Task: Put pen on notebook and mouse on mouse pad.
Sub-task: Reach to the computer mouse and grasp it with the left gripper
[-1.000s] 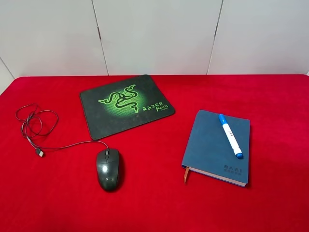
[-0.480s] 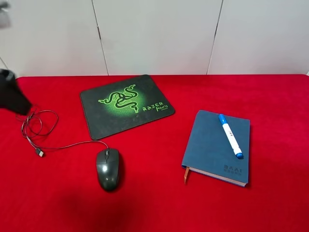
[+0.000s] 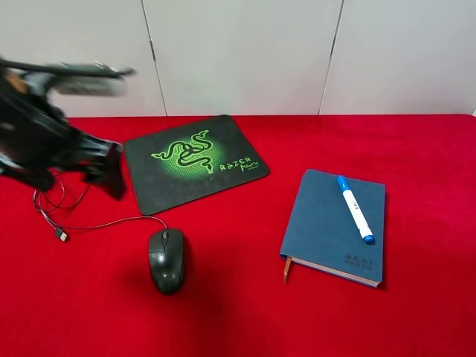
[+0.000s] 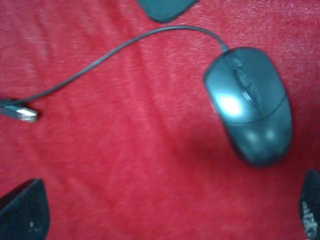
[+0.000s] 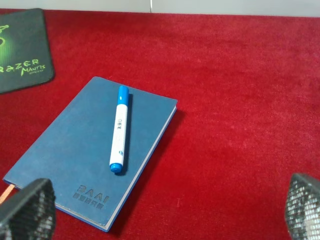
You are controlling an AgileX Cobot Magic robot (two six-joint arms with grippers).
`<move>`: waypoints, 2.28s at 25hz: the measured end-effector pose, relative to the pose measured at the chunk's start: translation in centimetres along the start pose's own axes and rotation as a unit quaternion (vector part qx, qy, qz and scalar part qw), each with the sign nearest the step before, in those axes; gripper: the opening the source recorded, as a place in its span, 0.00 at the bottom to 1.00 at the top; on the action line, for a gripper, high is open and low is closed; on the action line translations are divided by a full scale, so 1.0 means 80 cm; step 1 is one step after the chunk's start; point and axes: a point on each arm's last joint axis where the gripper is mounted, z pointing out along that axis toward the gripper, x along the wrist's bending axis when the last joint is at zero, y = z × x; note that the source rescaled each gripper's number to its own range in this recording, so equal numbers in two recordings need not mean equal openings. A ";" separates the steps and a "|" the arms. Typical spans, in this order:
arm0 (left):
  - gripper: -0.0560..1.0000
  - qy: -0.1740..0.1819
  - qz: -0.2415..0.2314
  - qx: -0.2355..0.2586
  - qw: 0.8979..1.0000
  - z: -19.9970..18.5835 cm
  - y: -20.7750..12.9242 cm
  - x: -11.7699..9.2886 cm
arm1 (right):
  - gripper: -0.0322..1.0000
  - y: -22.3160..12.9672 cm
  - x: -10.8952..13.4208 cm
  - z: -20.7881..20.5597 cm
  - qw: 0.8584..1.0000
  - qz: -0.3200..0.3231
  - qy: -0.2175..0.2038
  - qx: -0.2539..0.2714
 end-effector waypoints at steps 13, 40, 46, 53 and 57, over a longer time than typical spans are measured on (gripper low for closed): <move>1.00 -0.005 -0.029 0.064 0.998 0.087 -0.019 -0.080 | 1.00 0.000 0.000 0.000 1.000 0.000 0.000 0.000; 1.00 0.002 -0.088 0.084 0.993 0.186 -0.040 -0.094 | 1.00 0.000 0.000 0.000 1.000 0.000 0.000 0.000; 0.93 0.002 -0.091 0.085 0.992 0.189 -0.040 -0.094 | 1.00 0.000 0.000 0.000 1.000 0.000 0.000 0.000; 0.38 0.002 -0.091 0.085 0.992 0.189 -0.040 -0.094 | 1.00 0.000 0.000 0.000 1.000 0.000 0.000 0.000; 0.12 0.002 -0.091 0.085 0.992 0.189 -0.041 -0.094 | 1.00 0.000 0.000 0.000 1.000 0.000 0.000 0.000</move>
